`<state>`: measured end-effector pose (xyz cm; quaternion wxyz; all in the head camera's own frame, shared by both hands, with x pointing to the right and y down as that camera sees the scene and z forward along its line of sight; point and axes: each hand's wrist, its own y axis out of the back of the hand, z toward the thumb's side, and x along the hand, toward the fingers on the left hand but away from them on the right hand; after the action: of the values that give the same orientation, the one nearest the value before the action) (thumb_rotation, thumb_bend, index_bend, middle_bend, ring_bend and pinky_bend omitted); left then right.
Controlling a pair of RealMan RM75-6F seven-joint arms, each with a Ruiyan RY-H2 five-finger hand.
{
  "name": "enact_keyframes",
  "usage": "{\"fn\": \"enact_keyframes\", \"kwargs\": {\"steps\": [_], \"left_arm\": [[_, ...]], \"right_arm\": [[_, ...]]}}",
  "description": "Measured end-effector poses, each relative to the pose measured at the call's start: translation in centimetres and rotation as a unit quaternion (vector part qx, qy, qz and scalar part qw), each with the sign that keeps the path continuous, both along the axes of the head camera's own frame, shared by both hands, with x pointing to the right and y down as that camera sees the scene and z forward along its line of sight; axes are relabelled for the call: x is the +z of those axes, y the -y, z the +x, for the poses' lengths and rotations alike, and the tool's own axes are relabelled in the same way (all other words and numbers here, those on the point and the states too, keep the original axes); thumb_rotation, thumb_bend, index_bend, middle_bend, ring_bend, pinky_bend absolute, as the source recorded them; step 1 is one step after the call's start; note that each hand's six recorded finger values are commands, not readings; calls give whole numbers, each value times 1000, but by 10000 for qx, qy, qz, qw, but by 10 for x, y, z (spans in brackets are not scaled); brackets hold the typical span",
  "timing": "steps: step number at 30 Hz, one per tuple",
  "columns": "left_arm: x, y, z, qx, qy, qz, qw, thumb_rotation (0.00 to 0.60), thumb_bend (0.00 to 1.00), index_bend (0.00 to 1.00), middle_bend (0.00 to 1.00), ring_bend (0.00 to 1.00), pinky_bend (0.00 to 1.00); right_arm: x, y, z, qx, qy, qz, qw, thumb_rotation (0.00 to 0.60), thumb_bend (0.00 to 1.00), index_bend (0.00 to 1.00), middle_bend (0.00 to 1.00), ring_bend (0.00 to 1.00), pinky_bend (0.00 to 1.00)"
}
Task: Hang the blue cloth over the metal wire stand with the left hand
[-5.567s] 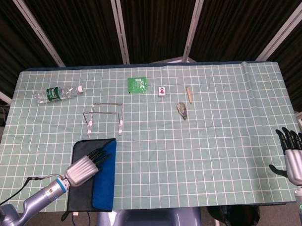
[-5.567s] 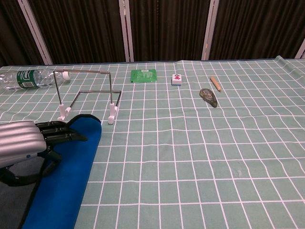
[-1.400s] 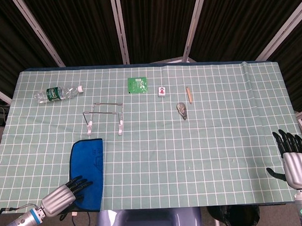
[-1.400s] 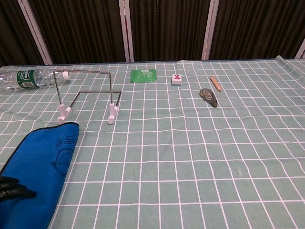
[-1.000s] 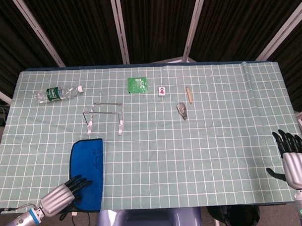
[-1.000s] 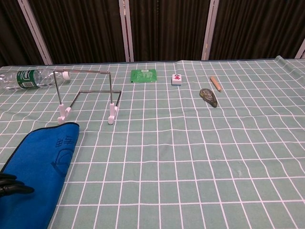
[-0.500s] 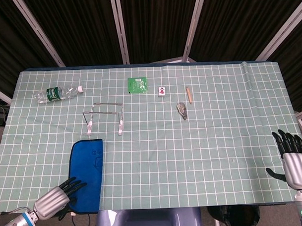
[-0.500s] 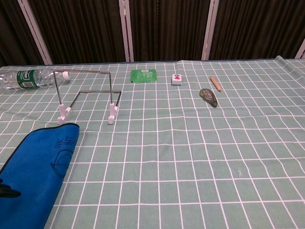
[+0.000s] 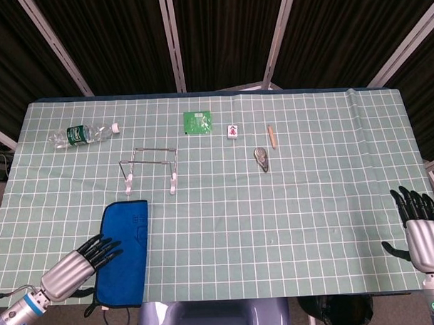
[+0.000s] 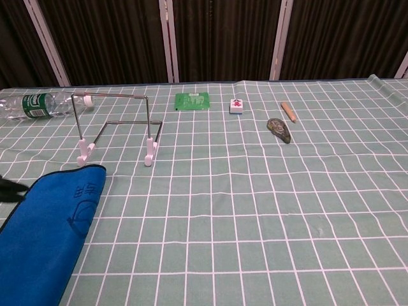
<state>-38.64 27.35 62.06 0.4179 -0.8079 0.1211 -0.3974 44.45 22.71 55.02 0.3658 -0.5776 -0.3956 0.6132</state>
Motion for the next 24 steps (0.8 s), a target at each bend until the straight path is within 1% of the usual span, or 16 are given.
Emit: {"fn": "enact_keyframes", "kwargs": {"steps": [1,2,3,4,5,7,8,9,10,12,14,15,18,22,24], "left_arm": [[-1,7,1,-81,-11,50,10000,600,15,0,214,134,44],[-1,13,3,-170,-11,90,9998,600,15,0,287,208,92],[0,23,5,-292,-2,138,9995,600,14,0,383,323,200],[1,31,6,-385,13,183,9991,600,14,0,467,423,337],[3,40,8,-473,35,230,9986,600,14,0,518,486,431],[8,61,13,-647,116,331,9973,600,14,0,656,654,749],[11,69,16,-714,162,361,9967,600,14,0,701,714,844],[15,80,19,-794,238,391,9958,600,14,5,767,799,949],[19,88,22,-853,303,403,9951,600,13,16,821,863,996],[29,104,27,-1011,472,372,9931,600,13,51,877,914,1000],[39,116,31,-1165,642,278,9907,600,24,85,898,924,1000],[46,122,34,-1268,749,202,9889,600,50,104,902,926,1000],[61,134,44,-1489,932,-40,9844,600,185,156,906,927,1000],[77,139,65,-1527,1028,-291,9825,600,332,215,907,927,1000],[85,138,72,-1515,1066,-354,9820,600,361,230,907,927,1000]], "right_arm": [[0,0,0,-3,0,-3,10000,600,0,0,0,0,0],[0,0,0,-7,-2,-5,10000,600,0,0,0,0,0],[1,0,-1,-12,-5,-9,10000,600,0,0,0,0,0],[1,0,-1,-16,-10,-12,10000,600,0,0,0,0,0],[1,0,-1,-18,-16,-17,10000,600,0,0,0,0,0],[2,0,0,-10,-32,-30,10000,600,0,0,0,0,0],[3,0,0,-4,-42,-37,10000,600,0,0,0,0,0],[3,0,1,4,-53,-43,10000,600,0,0,0,0,0],[4,0,1,13,-67,-50,10000,600,0,0,0,0,0],[6,1,3,36,-95,-75,9999,600,0,0,0,0,0],[8,1,5,71,-132,-114,9998,600,0,0,0,0,0],[9,1,6,85,-143,-129,9998,600,0,0,0,0,0],[12,2,7,119,-170,-173,9996,600,0,0,0,0,0],[15,2,9,142,-211,-204,9995,600,0,0,0,0,0],[16,2,9,145,-230,-223,9994,600,0,0,0,0,0]]}}
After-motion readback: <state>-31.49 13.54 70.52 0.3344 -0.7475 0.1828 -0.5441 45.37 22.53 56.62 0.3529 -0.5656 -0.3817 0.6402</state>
